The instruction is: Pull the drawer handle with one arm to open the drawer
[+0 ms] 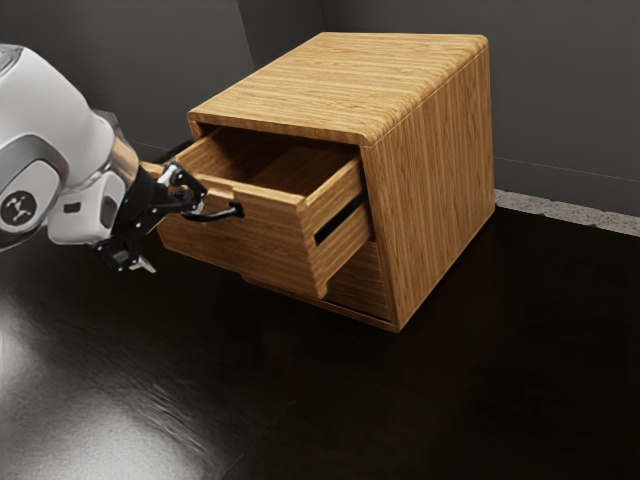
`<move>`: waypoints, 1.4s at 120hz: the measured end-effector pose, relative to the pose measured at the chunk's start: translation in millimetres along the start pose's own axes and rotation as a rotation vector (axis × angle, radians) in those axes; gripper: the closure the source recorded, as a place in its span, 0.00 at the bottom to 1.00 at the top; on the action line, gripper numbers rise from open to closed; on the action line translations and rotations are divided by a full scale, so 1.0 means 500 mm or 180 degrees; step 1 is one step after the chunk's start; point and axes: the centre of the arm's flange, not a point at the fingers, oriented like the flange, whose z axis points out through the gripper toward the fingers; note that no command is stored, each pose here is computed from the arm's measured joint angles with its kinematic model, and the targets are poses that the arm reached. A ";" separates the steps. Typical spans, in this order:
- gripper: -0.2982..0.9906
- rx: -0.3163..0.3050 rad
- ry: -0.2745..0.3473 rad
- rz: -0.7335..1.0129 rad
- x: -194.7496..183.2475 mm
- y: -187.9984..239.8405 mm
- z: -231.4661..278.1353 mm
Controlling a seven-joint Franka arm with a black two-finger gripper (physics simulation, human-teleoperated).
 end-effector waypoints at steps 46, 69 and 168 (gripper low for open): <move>0.23 0.0017 -0.0019 0.0007 0.013 0.045 -0.017; 0.23 0.0020 -0.0034 -0.0011 0.025 0.070 -0.026; 0.24 0.0215 -0.0143 -0.0015 0.052 0.091 -0.100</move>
